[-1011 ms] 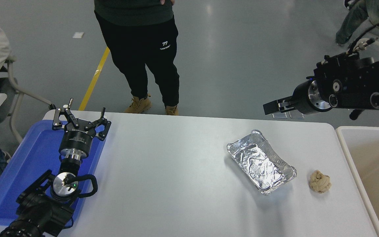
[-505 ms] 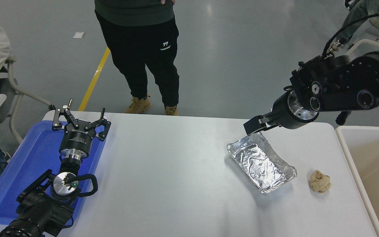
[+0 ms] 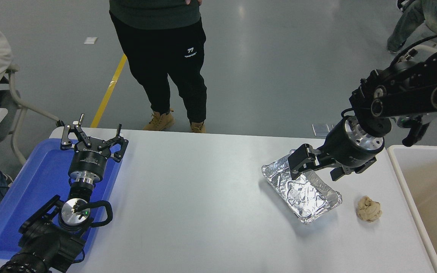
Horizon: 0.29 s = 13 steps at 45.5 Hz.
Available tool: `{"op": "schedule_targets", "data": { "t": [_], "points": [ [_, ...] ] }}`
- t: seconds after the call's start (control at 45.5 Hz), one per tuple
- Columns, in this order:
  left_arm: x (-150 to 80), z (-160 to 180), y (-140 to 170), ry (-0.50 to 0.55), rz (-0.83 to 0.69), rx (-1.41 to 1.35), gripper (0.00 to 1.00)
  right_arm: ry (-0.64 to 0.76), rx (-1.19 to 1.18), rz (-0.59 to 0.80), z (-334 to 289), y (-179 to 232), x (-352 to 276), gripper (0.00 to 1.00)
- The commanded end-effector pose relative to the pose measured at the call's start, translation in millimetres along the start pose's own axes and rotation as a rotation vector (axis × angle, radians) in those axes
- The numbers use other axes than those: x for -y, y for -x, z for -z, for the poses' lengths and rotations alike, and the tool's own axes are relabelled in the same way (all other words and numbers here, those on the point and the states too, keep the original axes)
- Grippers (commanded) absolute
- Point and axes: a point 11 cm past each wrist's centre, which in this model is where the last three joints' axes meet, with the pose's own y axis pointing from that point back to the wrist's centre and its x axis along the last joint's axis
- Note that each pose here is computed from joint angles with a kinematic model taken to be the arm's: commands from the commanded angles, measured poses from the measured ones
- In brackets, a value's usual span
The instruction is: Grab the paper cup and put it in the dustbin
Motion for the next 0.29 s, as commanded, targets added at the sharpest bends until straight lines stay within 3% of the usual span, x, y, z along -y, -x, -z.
{"op": "schedule_targets", "data": {
  "t": [0.0,0.264],
  "points": [
    [-0.2,0.2,-0.2,-0.001,0.000,0.000,1.00,-0.006,0.051,0.034,-8.2,3.9,-5.7,1.00],
    [-0.2,0.2,-0.2,-0.001,0.000,0.000,1.00,0.006,0.054,0.037,-11.0,4.6,-4.4,1.00]
  ]
}}
